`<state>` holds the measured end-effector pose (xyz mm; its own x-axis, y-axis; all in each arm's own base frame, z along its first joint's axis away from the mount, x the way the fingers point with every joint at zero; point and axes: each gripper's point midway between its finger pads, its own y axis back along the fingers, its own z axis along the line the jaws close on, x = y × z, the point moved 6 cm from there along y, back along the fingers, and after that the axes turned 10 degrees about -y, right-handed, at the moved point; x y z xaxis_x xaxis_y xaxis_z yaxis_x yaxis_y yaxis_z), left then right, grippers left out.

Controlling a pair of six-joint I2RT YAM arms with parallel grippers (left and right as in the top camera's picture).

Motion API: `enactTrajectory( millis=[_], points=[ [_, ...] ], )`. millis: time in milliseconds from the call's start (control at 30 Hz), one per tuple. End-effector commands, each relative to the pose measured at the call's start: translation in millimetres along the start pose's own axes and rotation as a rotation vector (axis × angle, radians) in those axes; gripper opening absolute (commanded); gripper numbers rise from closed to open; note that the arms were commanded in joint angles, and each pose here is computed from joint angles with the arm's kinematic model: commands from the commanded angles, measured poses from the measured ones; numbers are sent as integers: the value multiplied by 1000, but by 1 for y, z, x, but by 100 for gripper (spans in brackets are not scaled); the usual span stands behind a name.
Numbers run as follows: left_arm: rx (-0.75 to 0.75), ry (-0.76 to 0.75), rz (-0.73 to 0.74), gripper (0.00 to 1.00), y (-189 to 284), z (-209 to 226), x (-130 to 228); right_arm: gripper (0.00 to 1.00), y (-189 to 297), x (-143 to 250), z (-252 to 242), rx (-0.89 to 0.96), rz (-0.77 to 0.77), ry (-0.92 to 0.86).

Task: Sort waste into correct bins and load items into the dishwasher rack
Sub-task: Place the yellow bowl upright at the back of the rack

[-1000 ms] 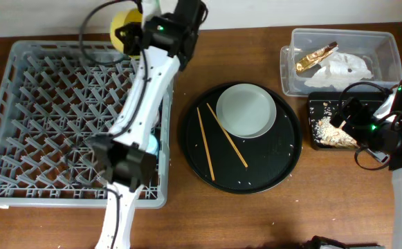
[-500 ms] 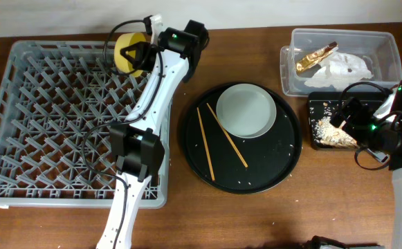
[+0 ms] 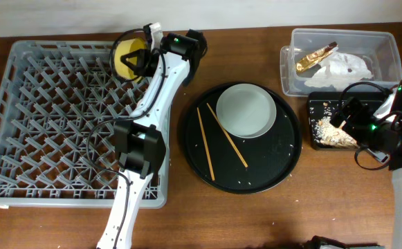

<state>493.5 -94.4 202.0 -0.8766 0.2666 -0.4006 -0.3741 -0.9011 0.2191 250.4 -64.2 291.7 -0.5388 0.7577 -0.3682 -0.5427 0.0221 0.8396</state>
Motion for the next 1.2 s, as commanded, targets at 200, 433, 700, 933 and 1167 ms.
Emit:
enactTrajectory(
  millis=[200,433,700,933,1167],
  points=[
    [-15,-40,-82,0,34,-11,-2,99,0,-1,-1,3,-3,-13],
    [-162,-6,-169,0,37,7,-10,98,0,-1,-1,3,-3,-13],
    [-148,8,-121,0,16,-12,-3,98,0,-1,-1,3,-3,-13],
    [-2,-28,-37,0,21,-39,11,98,0,-1,-1,3,-3,-13],
    [159,-69,40,63,36,-59,22,98,0,-1,-1,3,-3,-13]
  ],
)
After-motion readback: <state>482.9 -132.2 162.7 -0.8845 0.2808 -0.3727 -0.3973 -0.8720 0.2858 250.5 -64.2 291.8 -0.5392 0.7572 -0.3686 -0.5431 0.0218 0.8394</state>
